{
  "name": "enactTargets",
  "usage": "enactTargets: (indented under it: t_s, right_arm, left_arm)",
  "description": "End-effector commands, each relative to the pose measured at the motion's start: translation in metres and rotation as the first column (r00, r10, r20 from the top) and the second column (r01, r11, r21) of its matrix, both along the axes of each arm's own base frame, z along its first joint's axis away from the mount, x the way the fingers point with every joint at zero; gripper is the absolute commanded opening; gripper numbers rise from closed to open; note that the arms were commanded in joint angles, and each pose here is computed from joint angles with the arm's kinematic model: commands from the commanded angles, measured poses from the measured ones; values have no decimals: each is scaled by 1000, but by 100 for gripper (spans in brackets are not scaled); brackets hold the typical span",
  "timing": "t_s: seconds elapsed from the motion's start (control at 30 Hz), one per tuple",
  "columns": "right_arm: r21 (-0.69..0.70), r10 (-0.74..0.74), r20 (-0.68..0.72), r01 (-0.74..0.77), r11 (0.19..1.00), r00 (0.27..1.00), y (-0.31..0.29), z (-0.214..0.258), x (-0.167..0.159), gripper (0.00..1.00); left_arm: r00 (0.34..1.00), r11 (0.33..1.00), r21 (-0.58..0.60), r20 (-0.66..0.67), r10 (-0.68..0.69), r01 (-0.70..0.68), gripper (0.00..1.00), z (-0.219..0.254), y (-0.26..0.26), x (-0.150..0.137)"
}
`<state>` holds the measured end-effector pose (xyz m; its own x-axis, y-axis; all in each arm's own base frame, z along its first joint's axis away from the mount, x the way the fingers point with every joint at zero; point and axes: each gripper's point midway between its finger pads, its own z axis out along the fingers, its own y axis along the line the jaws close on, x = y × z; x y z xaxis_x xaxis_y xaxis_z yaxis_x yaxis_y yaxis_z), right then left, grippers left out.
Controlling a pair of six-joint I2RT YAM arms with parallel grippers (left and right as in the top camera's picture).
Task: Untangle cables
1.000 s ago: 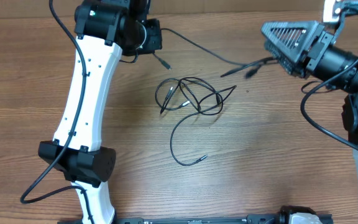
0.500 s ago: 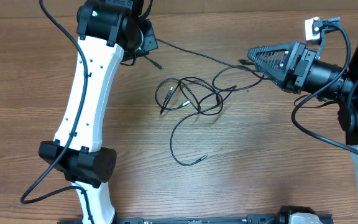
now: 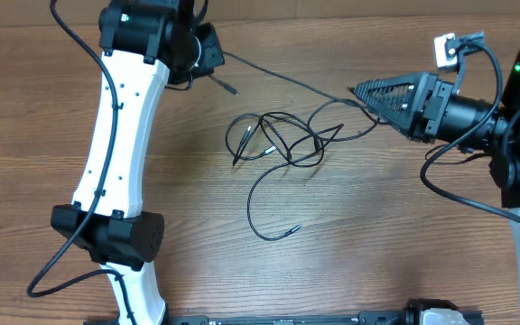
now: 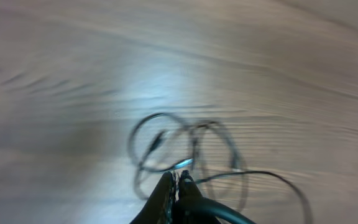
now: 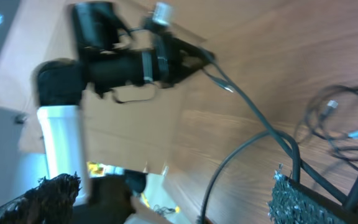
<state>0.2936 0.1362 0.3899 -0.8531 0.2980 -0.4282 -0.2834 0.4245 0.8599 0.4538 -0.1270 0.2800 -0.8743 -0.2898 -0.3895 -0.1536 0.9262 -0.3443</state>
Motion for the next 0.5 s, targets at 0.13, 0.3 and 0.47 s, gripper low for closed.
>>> enactTargets:
  t_s: [0.13, 0.3, 0.47]
  right_arm:
    - [-84, 46, 48, -42, 996, 998, 5, -16, 8, 100]
    - [-75, 150, 43, -146, 986, 988, 30, -22, 3, 100]
    - [-106, 143, 83, -134, 985, 986, 34, -23, 12, 100]
  left_arm:
    - [943, 892, -308, 164, -291, 329, 4, 39, -41, 4]
    - [884, 787, -405, 240, -401, 466, 4, 58, -69, -10]
    - [885, 805, -367, 205, -419, 466, 4, 49, -73, -16]
